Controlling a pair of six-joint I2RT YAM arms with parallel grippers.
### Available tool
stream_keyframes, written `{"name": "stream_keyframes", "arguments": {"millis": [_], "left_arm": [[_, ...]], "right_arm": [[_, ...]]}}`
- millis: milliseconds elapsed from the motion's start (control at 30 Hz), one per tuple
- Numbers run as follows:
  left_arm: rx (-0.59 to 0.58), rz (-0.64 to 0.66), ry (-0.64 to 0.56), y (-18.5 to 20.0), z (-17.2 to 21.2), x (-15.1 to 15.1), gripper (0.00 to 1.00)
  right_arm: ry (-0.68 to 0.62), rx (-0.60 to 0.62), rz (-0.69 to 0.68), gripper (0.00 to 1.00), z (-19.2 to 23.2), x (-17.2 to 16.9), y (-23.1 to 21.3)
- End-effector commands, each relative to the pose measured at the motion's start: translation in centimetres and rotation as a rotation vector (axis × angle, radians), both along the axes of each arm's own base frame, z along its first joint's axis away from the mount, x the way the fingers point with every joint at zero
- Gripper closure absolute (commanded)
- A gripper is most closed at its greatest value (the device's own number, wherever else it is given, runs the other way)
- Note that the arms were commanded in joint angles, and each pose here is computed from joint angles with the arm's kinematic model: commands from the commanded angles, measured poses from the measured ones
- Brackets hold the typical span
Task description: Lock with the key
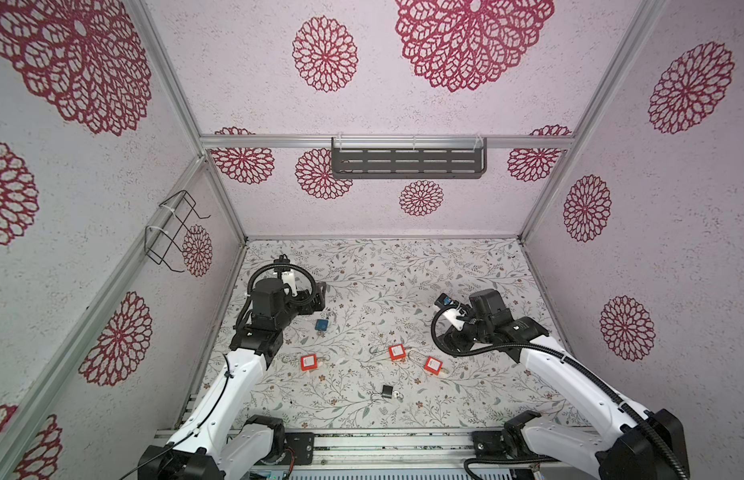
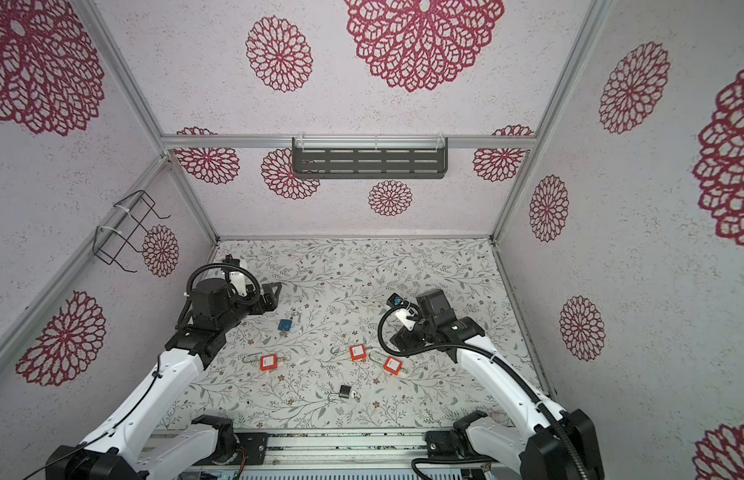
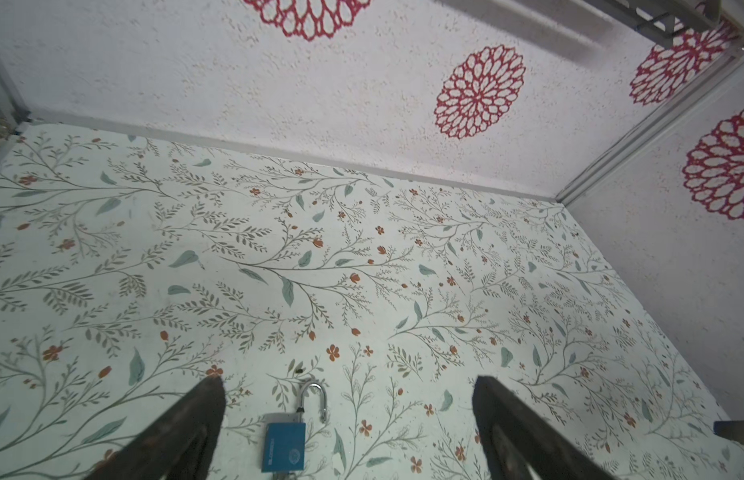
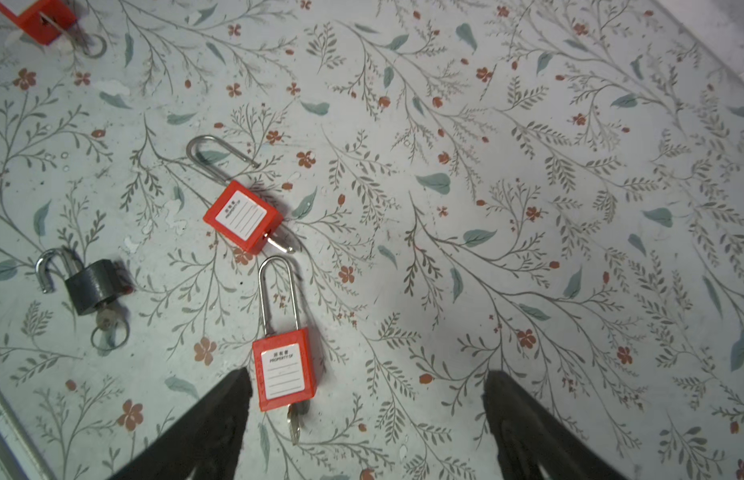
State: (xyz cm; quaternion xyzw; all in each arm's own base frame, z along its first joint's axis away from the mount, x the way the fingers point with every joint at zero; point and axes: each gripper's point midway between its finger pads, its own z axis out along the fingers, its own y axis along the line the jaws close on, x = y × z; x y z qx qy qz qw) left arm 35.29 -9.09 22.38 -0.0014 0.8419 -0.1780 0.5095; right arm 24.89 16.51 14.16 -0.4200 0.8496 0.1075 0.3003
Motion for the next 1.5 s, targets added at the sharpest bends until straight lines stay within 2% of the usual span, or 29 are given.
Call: {"name": "stream_keyframes", "arguments": {"millis": [0, 200, 367, 900, 1033, 1467], "left_arm": [[0.028, -0.049, -0.034, -1.7, 1.3, 0.3, 0.03], [0.064, -0.066, -0.041, -2.8, 1.4, 0.3, 0.03], [0.079, -0.064, -0.045, -3.1, 1.2, 0.2, 0.03], [0.132, -0.069, -0.051, -3.1, 0.7, -0.5, 0.03], [0.134, -0.07, -0.053, -3.1, 0.6, -0.8, 0.03], [0.153, -0.067, -0.058, -2.9, 0.4, -1.0, 0.03]], "right_arm": [[0.072, -0.039, 0.085, 0.12, -1.0, -2.0, 0.2], [0.143, -0.147, 0.12, 0.17, -4.0, -2.4, 0.1], [0.146, -0.217, 0.125, 0.19, -5.4, -1.7, 0.5], [0.218, -0.288, 0.186, 0.2, -8.7, -2.9, 2.5], [0.23, -0.323, 0.168, 0.24, -9.5, -2.7, 2.2], [0.295, -0.315, 0.18, 0.3, -10.9, -3.3, 2.8]]}}
